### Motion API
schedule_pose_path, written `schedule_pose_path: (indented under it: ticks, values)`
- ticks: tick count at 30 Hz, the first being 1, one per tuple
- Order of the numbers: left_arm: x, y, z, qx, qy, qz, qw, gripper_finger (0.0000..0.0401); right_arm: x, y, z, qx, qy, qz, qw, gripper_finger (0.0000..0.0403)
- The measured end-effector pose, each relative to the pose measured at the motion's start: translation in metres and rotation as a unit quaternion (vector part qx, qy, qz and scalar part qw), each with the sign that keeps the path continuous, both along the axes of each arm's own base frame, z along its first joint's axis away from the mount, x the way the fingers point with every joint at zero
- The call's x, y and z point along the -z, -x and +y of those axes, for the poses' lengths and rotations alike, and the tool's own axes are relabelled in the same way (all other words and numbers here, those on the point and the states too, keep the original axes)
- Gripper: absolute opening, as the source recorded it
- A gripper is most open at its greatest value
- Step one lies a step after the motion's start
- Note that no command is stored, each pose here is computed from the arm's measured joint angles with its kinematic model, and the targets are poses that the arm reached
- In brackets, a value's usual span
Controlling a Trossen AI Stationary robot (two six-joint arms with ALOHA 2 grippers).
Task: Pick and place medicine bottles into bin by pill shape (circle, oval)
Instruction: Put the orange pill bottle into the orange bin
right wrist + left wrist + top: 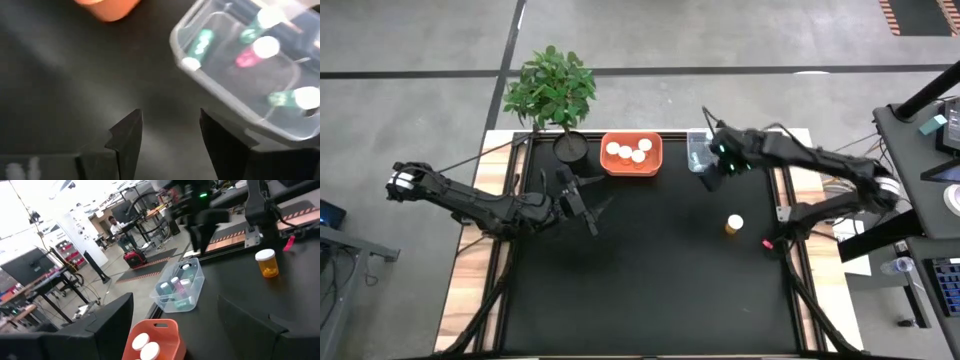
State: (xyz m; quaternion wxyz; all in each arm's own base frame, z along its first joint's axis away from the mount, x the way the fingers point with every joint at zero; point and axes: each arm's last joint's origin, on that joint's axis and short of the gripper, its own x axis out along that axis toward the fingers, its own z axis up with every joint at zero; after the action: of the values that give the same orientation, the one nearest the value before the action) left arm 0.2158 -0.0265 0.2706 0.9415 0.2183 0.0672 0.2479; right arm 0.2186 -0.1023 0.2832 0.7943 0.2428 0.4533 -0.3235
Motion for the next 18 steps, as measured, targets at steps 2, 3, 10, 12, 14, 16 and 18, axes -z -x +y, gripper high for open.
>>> schedule_pose_path:
  ticks: [2,3,10,12,14,16,18]
  values:
    - [0.000,0.000,0.000,0.000,0.010,-0.006,1.000,0.0270,0.005,0.006,0.019,-0.029,0.011,-0.026,0.999,0.0189]
    - [0.000,0.000,0.000,0.001,0.017,-0.010,1.000,0.0270,0.008,0.009,0.027,-0.043,0.016,-0.042,0.998,0.0189]
    - [-0.003,-0.001,-0.003,0.013,0.070,-0.044,0.996,0.0270,0.030,0.034,0.067,-0.152,0.077,-0.158,0.973,0.0187]
    - [-0.004,-0.004,-0.007,0.019,0.098,-0.058,0.993,0.0270,0.037,0.040,0.071,-0.175,0.100,-0.191,0.961,0.0187]
    - [-0.003,-0.010,-0.011,0.025,0.118,-0.059,0.991,0.0270,0.042,0.044,0.073,-0.194,0.127,-0.225,0.946,0.0187]
    - [-0.004,-0.020,-0.016,0.029,0.129,-0.060,0.989,0.0270,0.046,0.048,0.075,-0.215,0.154,-0.257,0.929,0.0187]
    - [-0.006,-0.031,-0.022,0.034,0.133,-0.058,0.989,0.0270,0.048,0.052,0.076,-0.232,0.183,-0.282,0.913,0.0186]
